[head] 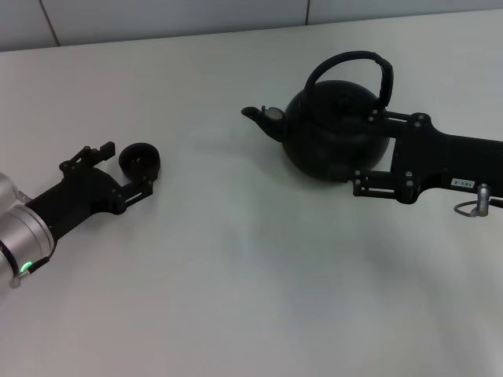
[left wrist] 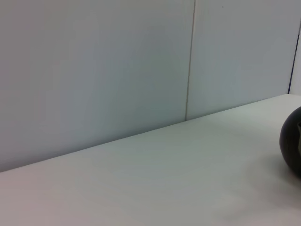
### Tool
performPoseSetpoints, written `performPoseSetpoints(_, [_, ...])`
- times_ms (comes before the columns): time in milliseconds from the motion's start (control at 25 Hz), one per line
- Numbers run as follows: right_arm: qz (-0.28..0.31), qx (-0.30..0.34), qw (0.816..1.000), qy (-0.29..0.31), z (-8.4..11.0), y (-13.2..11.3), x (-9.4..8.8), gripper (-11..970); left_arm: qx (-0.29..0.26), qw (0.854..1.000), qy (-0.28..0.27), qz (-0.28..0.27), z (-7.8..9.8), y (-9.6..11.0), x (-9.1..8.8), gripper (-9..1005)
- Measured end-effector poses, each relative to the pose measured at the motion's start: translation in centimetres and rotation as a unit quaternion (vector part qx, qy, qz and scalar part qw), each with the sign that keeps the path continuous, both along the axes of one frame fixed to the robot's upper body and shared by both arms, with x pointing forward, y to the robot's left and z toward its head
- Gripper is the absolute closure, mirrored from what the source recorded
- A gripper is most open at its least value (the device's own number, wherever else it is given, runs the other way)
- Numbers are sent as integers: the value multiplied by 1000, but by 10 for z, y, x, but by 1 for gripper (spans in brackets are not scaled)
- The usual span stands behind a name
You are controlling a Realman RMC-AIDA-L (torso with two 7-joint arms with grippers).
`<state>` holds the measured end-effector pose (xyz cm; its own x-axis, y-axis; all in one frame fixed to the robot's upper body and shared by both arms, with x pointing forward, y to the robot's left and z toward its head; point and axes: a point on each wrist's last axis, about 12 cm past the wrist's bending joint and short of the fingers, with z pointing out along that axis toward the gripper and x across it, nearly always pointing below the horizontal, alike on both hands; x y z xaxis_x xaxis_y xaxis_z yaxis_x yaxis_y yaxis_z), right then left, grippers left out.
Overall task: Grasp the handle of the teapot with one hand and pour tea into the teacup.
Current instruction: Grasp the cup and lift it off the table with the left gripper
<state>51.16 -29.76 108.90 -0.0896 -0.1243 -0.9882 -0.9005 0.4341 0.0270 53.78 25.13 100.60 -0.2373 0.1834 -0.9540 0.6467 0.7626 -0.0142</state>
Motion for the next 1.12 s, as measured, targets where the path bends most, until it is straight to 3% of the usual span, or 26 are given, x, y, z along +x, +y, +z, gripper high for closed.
performPoseSetpoints(1120, [5,2,1000,-2,1,1,1,229,18,1000,3,-16,0,-5,3,193])
